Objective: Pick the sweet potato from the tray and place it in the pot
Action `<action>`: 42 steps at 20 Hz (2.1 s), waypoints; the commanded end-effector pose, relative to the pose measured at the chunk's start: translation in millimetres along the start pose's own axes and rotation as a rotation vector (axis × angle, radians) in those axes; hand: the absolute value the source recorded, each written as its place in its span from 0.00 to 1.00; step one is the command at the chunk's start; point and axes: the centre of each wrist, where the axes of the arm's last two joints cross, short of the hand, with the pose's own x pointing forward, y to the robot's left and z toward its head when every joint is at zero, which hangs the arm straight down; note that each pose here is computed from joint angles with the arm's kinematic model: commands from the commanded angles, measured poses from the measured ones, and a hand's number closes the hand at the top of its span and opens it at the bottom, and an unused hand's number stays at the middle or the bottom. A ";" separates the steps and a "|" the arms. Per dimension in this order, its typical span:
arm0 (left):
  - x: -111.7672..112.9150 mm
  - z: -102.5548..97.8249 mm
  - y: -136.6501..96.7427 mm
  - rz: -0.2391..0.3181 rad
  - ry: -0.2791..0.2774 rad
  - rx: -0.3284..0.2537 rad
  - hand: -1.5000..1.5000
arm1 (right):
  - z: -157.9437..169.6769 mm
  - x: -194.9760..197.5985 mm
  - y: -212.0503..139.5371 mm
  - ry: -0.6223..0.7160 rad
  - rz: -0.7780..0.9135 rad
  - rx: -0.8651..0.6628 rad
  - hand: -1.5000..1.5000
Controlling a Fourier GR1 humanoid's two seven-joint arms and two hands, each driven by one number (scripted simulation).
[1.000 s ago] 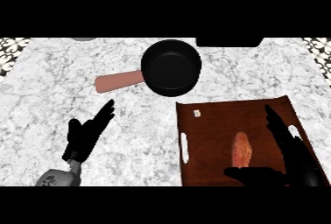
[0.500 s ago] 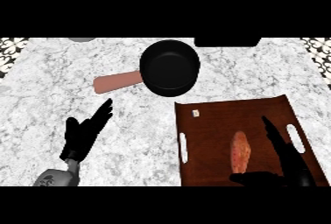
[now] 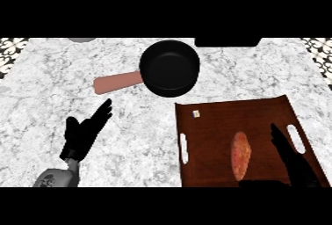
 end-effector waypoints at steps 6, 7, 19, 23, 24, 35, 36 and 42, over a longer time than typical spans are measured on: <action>-7.0 6.5 -12.7 -0.016 0.013 -0.009 0.50 | -2.5 -0.7 18.3 -0.081 -0.244 0.054 0.00; -5.7 13.5 4.0 -0.011 0.006 0.005 0.50 | 4.0 -21.6 24.6 -0.061 -0.265 0.038 0.00; -12.0 5.7 -2.5 -0.020 -0.006 -0.005 0.50 | -26.8 -86.4 54.7 -0.049 -0.323 0.086 1.00; -11.1 8.6 -5.0 0.008 -0.027 -0.011 0.50 | -35.2 -91.6 55.7 -0.097 -0.251 0.111 1.00; -1.2 1.4 -3.8 0.001 -0.003 -0.001 0.50 | -24.5 -101.6 74.4 -0.100 -0.265 0.092 1.00; -11.3 1.4 -7.9 0.000 -0.005 -0.005 0.50 | -12.0 -81.5 97.0 -0.216 -0.340 -0.127 1.00; -11.2 2.9 -9.1 -0.009 -0.006 0.002 0.50 | -12.8 -82.5 102.9 -0.204 -0.335 -0.203 1.00; -8.7 -3.3 -3.6 -0.003 0.003 0.003 0.50 | 12.2 -44.6 135.6 -0.262 -0.236 -0.536 1.00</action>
